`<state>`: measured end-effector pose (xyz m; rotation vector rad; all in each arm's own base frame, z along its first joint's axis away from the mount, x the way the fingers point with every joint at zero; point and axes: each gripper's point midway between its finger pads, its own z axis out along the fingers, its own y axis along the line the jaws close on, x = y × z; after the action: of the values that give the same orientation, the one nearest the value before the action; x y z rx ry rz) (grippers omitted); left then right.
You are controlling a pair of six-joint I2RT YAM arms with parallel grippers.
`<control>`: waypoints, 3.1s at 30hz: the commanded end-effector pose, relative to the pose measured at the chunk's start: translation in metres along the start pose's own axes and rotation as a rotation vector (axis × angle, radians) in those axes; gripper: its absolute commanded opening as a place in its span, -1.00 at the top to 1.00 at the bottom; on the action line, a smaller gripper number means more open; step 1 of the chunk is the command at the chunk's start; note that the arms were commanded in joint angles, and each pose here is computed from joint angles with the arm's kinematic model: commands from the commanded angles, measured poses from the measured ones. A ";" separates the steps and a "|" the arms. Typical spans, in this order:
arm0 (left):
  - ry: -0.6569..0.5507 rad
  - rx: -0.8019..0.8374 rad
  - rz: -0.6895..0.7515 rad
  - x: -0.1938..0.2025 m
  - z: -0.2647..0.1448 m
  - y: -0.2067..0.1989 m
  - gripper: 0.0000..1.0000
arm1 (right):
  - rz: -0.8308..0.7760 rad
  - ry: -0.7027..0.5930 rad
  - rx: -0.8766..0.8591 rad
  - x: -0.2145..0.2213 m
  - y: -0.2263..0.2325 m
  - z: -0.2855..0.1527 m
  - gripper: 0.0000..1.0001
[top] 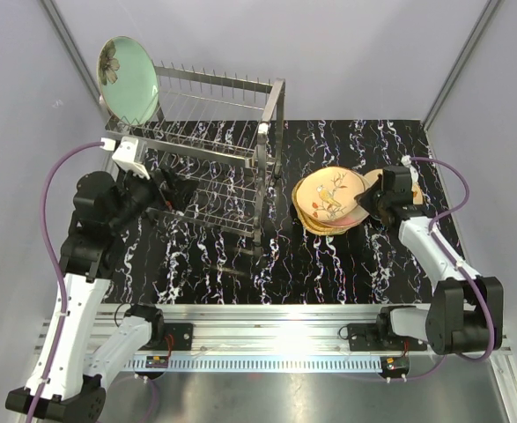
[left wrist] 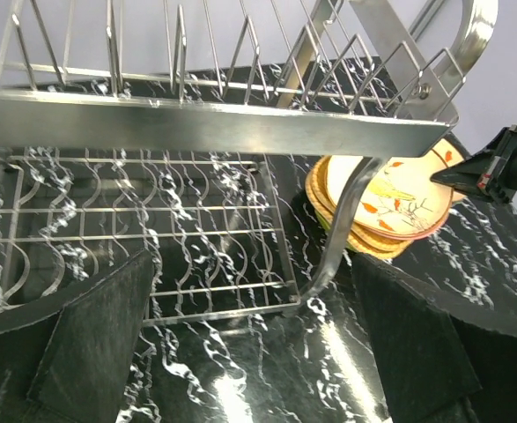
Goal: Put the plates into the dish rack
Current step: Grab a plate with the right arm, then pass the plate from the right arm to the left
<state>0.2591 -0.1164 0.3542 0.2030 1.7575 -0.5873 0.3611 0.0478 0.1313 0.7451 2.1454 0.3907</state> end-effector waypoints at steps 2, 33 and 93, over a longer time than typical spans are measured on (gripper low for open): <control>0.033 0.035 -0.110 0.016 0.001 -0.008 -0.98 | -0.006 -0.030 -0.011 -0.012 0.005 -0.018 1.00; 0.150 0.391 -0.446 0.048 -0.012 -0.073 -0.98 | 0.080 -0.254 -0.390 -0.080 0.080 -0.196 1.00; 0.120 0.671 -0.470 0.023 0.033 -0.225 1.00 | -0.298 0.073 -0.923 0.023 0.121 -0.230 -0.59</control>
<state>0.1806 -0.3390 0.2827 0.2628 2.0449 -1.4693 0.2134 0.1521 0.3168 -0.0878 1.8257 1.1716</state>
